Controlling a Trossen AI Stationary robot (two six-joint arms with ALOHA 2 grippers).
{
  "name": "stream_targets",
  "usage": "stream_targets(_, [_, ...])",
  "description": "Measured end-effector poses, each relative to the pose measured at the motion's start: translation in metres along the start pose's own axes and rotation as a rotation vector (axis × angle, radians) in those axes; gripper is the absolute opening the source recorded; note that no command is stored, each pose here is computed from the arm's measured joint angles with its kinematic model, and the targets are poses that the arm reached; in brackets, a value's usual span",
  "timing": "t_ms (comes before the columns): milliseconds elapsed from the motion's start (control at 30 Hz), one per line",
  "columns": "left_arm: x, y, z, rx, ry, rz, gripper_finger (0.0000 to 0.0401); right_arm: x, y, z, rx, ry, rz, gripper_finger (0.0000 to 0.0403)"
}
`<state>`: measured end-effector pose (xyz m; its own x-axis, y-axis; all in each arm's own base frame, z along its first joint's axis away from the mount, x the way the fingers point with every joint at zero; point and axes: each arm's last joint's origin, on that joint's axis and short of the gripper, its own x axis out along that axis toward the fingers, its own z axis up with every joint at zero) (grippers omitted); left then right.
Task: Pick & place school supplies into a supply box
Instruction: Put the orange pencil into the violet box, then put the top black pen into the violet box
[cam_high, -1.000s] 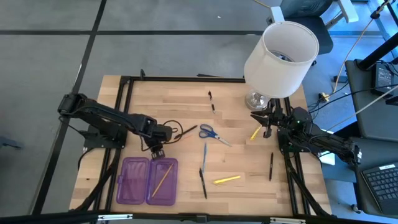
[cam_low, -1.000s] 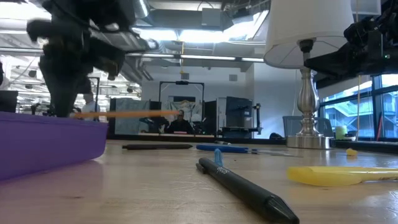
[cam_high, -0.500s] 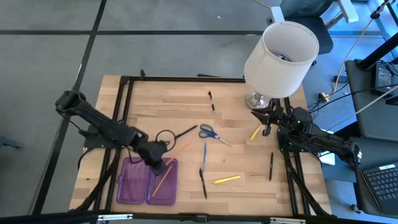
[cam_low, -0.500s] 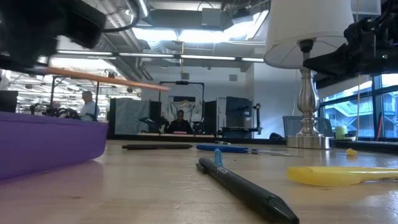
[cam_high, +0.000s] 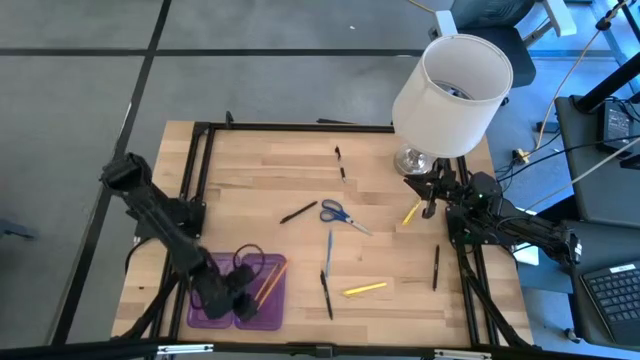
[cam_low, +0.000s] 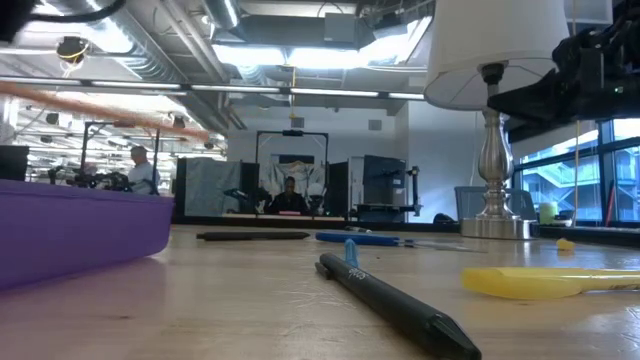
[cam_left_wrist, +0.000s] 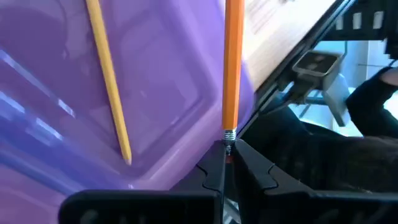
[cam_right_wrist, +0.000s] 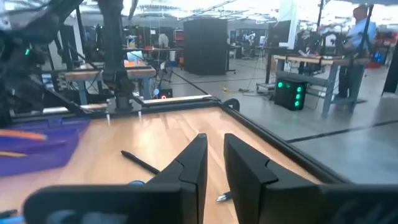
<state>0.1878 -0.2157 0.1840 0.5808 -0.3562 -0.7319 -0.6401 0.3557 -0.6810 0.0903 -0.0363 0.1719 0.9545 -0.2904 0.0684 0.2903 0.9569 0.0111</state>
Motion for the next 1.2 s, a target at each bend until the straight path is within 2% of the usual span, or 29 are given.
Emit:
stream_targets(200, [0.021,0.017,-0.019,-0.076,0.004,0.071,0.0006,0.000,0.000,0.000,0.083,0.002,0.002,0.0060])
stream_targets(467, [0.033,0.026,-0.023,-0.137,0.052,0.148,0.0008,0.000,0.000,0.000,0.136,0.002,0.001,0.0060])
stream_targets(633, [0.033,0.026,-0.022,-0.139,0.033,0.143,0.0012,0.000,0.000,-0.001,0.136,0.007,0.001,0.0060])
stream_targets(800, [0.033,0.026,-0.021,-0.139,0.016,0.134,0.0036,0.000,0.000,-0.001,0.136,0.014,0.001,0.0060])
stream_targets(1033, [0.031,0.025,-0.023,-0.144,0.078,0.156,0.0067,0.000,0.000,-0.002,0.137,0.022,0.000,0.0060])
stream_targets(1200, [0.016,0.014,-0.018,-0.068,0.028,0.064,0.0072,0.000,0.000,-0.002,0.137,0.022,0.000,0.0060])
